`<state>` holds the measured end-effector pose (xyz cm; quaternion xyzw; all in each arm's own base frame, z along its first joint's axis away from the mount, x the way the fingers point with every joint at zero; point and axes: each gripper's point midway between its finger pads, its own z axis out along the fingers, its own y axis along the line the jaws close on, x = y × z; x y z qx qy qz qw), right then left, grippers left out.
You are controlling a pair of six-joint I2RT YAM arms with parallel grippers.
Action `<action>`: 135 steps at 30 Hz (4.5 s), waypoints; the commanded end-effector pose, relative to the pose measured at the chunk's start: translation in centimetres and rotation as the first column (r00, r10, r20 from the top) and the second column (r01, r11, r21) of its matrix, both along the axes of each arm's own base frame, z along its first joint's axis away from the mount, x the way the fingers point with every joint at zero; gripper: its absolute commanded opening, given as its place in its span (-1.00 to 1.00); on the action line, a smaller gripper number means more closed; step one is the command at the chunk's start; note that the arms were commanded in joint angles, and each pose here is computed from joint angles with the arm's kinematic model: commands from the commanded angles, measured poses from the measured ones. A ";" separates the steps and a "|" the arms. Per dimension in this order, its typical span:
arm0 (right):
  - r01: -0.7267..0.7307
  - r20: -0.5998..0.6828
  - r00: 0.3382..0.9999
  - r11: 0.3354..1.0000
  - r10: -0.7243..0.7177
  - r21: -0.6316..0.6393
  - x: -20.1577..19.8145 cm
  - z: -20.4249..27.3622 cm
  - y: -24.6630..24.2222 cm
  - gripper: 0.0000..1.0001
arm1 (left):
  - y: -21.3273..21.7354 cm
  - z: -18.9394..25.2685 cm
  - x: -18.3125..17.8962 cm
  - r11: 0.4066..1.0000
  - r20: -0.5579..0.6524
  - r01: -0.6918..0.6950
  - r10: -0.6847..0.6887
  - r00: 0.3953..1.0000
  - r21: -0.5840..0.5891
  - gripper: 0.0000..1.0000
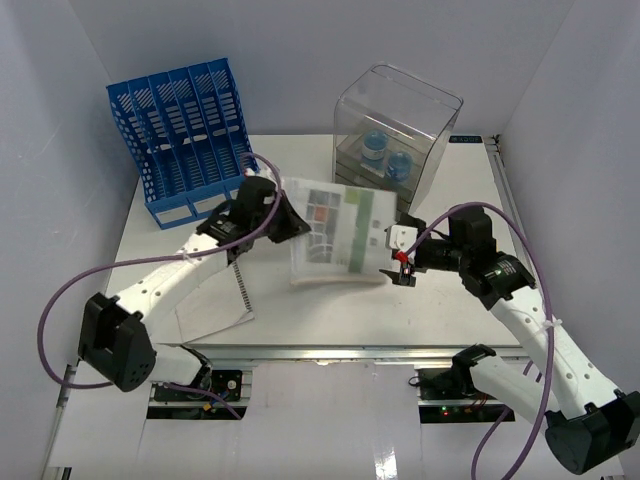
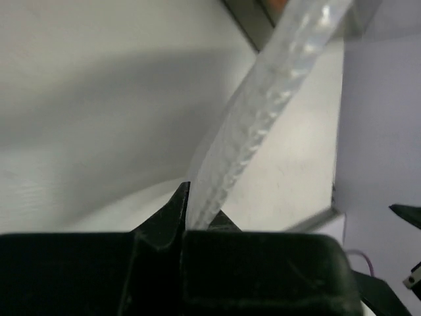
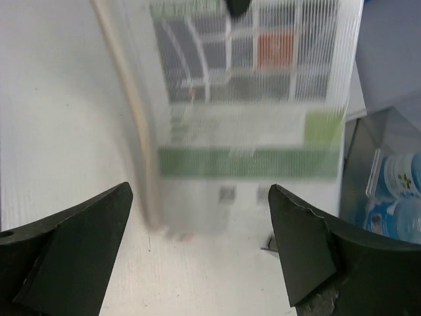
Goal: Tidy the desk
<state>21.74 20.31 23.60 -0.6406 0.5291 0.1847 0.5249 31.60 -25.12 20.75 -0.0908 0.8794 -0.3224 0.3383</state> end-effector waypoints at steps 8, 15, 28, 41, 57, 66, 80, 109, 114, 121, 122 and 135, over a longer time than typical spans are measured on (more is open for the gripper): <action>0.018 -0.174 0.985 0.990 0.006 0.140 0.1 -2.8 0.1 0.80 | 14.3 16.7 8.5 0.875 0.367 -0.344 0.214 0.905 0.340 -1.00; 0.012 -0.192 0.981 0.989 0.017 0.146 -0.2 -3.7 0.1 0.80 | 14.3 20.1 12.5 0.867 0.434 -0.394 0.241 0.868 0.305 -1.00; 0.034 -0.183 0.983 0.990 -0.009 0.133 0.3 -4.0 -0.1 0.81 | 14.9 24.0 13.2 0.852 0.520 -0.434 0.238 0.820 0.295 -1.00; 0.055 -0.202 0.979 0.991 -0.030 0.119 0.7 -4.9 -0.3 0.81 | 15.4 25.2 14.2 0.827 0.569 -0.459 0.216 0.793 0.326 -1.00; 0.073 -0.215 0.976 0.991 -0.048 0.112 1.1 -5.4 -0.5 0.81 | 16.0 25.2 12.1 0.824 0.566 -0.444 0.190 0.802 0.353 -1.00; 0.089 -0.214 0.975 0.990 -0.064 0.108 1.4 -5.5 -0.8 0.80 | 16.9 23.7 11.4 0.800 0.553 -0.452 0.185 0.812 0.395 -1.00; 0.104 -0.217 0.973 0.987 -0.077 0.118 1.7 -5.4 -1.2 0.80 | 14.9 18.5 13.7 0.832 0.453 -0.329 0.107 0.885 0.446 -1.00; 0.110 -0.225 0.971 0.987 -0.083 0.113 1.9 -5.7 -1.3 0.80 | 17.6 16.6 22.4 0.800 0.455 -0.455 0.262 0.851 0.390 -0.09; 0.120 -0.223 0.970 0.987 -0.094 0.108 2.1 -5.8 -1.5 0.80 | 19.5 16.7 24.3 0.808 0.462 -0.505 0.339 0.819 0.302 0.26; 0.126 -0.214 0.972 0.986 -0.100 0.109 2.2 -5.6 -1.7 0.81 | 17.8 18.9 22.7 0.878 0.503 -0.413 0.251 0.827 0.241 0.58; 0.125 -0.213 0.972 0.986 -0.099 0.110 2.2 -5.6 -1.7 0.81 | 17.4 18.4 22.2 0.889 0.507 -0.387 0.223 0.832 0.245 0.67; 0.127 -0.214 0.972 0.985 -0.100 0.114 2.1 -5.6 -1.8 0.80 | 13.9 14.2 13.1 0.961 0.630 -0.126 -0.059 0.774 0.246 0.96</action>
